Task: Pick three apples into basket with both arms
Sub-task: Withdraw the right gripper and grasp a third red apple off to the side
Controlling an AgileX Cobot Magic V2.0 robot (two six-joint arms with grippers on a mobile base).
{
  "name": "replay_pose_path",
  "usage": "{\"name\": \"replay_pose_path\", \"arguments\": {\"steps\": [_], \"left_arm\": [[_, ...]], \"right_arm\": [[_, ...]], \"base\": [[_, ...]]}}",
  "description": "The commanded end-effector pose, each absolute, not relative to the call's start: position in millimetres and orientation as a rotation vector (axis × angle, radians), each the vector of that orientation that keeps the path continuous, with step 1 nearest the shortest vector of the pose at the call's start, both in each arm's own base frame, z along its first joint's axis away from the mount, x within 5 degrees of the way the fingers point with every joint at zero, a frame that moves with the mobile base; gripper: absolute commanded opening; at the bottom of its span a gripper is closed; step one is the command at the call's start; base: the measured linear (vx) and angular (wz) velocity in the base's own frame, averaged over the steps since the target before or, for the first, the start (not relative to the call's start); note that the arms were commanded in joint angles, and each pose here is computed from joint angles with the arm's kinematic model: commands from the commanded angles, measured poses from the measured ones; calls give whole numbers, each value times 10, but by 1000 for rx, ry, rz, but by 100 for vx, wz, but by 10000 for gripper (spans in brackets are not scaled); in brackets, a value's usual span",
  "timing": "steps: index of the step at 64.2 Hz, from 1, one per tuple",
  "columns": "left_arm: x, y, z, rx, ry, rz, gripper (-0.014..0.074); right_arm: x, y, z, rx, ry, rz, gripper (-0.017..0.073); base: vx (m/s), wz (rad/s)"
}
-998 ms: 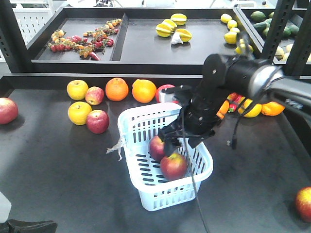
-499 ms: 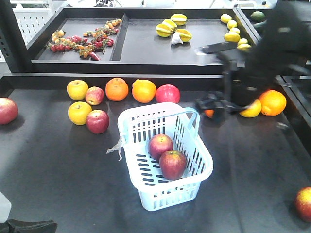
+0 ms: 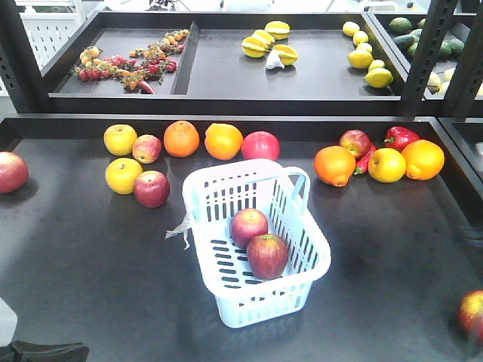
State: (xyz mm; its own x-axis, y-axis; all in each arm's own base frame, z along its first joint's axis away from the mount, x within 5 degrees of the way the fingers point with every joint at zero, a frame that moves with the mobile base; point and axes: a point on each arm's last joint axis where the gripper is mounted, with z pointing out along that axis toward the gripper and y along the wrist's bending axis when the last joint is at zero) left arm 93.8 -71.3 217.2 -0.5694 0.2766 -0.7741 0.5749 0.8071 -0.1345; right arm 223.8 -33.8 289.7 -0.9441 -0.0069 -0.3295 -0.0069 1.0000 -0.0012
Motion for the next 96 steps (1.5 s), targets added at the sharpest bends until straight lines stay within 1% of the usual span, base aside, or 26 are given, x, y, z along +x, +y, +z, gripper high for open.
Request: {"name": "replay_pose_path", "arguments": {"steps": [1, 4, 13, 18, 21, 30, 31, 35, 36, 40, 44, 54, 72, 96], "left_arm": [[983, -732, 2280, 572, 2139, -503, -8], [983, -732, 2280, 572, 2139, -503, -8], [983, -732, 2280, 572, 2139, -503, -8], [983, -732, 2280, 572, 2139, -503, -8], [983, -732, 2280, 572, 2139, -503, -8], [983, -732, 2280, 572, 2139, -503, -8], [983, -732, 2280, 572, 2139, -503, -8], [983, -732, 2280, 572, 2139, -503, -8], [983, -732, 2280, 572, 2139, -503, -8], [983, -732, 2280, 572, 2139, -503, -8], [983, -732, 2280, 572, 2139, -503, -8], [983, -732, 2280, 572, 2139, -503, -8], [982, -732, 2278, 573, 2141, -503, -8], [982, -732, 2278, 573, 2141, -503, -8]], "right_arm": [[2193, -576, 2991, 127, 2709, -66, -9], [2198, -671, 2974, 193, 2699, -74, -9], [2266, -829, 2880, 269, 2699, -92, 6], [2330, -865, 2768, 283, 2742, -75, 45], [2379, -879, 2683, 288, 2773, -58, 92], [2495, -927, 2465, 293, 2845, -37, 305], [2514, -935, 2426, 295, 2856, -33, 351], [2563, -954, 2317, 311, 2887, -19, 477], [2574, -959, 2291, 316, 2895, -16, 524], [2613, -979, 2181, 329, 2930, -9, 636], [2640, -995, 2094, 336, 2957, -6, 728], [2740, -1038, 1889, 366, 3000, 8, 720], [2957, -1142, 1800, 368, 3027, -13, 694], [3139, -1223, 1524, 374, 3077, -8, 678]], "base": [[0, 0], [0, 0], [0, 0], [0, 0], [0, 0], [0, 0], [0, 0], [0, 0], [0, 0], [0, 0], [0, 0], [0, 0], [0, 0], [0, 0]]}}
